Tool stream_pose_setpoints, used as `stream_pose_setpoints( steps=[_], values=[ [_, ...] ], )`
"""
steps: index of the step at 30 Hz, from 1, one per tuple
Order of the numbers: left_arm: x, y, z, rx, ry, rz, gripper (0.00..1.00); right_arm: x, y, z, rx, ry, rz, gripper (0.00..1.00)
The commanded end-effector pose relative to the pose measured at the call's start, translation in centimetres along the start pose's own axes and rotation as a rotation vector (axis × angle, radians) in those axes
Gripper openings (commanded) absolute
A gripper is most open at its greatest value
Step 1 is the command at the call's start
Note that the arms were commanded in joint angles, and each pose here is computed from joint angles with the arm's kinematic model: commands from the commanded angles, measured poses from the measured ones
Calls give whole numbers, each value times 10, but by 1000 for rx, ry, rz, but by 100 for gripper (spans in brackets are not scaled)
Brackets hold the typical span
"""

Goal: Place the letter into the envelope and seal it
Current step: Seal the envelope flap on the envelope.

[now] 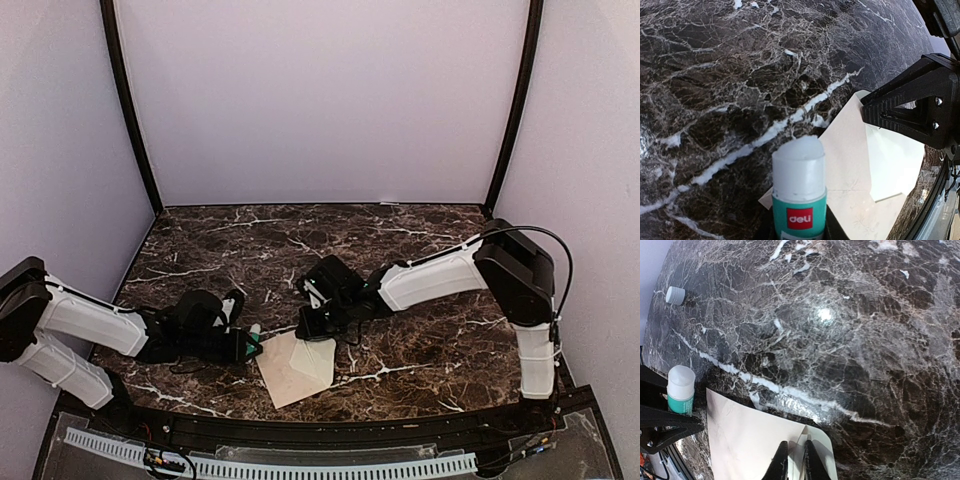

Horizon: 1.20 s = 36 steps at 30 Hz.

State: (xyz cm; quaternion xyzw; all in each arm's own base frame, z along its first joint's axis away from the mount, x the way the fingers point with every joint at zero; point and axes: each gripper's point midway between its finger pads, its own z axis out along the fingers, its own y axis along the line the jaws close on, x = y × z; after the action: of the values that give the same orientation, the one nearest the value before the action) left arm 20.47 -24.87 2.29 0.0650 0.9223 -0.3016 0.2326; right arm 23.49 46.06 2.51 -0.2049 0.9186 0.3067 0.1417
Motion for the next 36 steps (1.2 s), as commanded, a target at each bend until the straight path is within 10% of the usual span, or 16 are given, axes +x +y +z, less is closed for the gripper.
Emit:
stream_pose_setpoints(
  steps=[1, 36],
  values=[
    [11, 14, 1, -36, 28, -16, 0, 2, 1, 7, -18, 10, 4, 10],
    [5, 11, 6, -39, 31, 1, 0, 4, 14, -3, -210, -10, 64, 0]
  ],
)
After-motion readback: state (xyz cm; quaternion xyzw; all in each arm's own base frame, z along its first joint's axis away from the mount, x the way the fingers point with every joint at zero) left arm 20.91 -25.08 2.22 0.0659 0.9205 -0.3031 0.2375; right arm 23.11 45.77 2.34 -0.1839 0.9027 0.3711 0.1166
